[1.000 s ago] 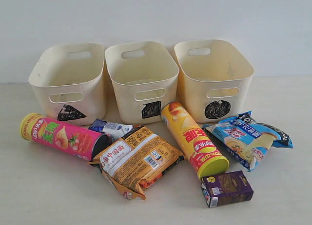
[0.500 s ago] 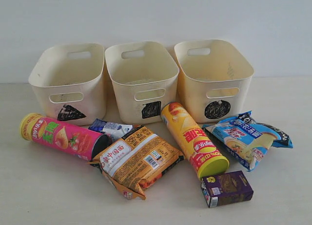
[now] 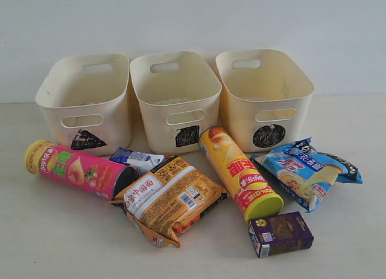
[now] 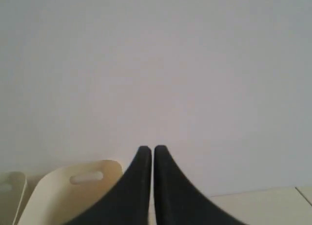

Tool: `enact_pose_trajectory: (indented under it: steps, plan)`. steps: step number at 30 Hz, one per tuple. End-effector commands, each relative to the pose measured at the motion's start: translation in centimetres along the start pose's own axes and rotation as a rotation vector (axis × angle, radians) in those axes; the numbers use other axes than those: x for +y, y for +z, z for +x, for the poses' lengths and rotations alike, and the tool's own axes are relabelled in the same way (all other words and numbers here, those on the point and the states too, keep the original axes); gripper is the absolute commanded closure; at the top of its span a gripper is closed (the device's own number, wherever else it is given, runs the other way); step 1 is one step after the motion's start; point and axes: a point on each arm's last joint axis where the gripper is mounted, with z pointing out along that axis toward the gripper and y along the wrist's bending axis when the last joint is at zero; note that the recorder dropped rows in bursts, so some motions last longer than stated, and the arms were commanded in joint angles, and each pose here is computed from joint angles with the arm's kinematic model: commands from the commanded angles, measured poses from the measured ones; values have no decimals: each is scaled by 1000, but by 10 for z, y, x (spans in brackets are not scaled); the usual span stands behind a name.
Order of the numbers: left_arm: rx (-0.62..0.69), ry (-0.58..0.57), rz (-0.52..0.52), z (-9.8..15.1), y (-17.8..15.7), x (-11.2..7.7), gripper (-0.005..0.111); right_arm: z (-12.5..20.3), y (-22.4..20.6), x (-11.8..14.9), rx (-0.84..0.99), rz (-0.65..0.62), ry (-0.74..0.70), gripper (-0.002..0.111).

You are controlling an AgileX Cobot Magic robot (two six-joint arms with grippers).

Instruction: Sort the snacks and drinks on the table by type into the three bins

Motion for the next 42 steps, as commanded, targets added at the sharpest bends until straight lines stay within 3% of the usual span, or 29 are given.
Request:
enact_pose_trajectory:
  steps: [1, 10, 21, 29, 34, 42]
  plan:
    - [-4, 5, -1, 1, 0, 0, 102, -5, 23, -1, 34, 8, -41, 108]
    - [-4, 5, -1, 1, 0, 0, 102, -13, 60, -5, 222, 54, -133, 108]
    - [-4, 5, -1, 1, 0, 0, 102, 1, 91, -12, 552, 66, -351, 108]
    - [-4, 5, -1, 1, 0, 0, 102, 12, 116, 1, 809, -130, -319, 108]
    - [-4, 5, -1, 1, 0, 0, 102, 24, 133, 0, 950, -178, -309, 108]
    - [-4, 5, -1, 1, 0, 0, 102, 36, 154, -36, 1024, -260, -66, 108]
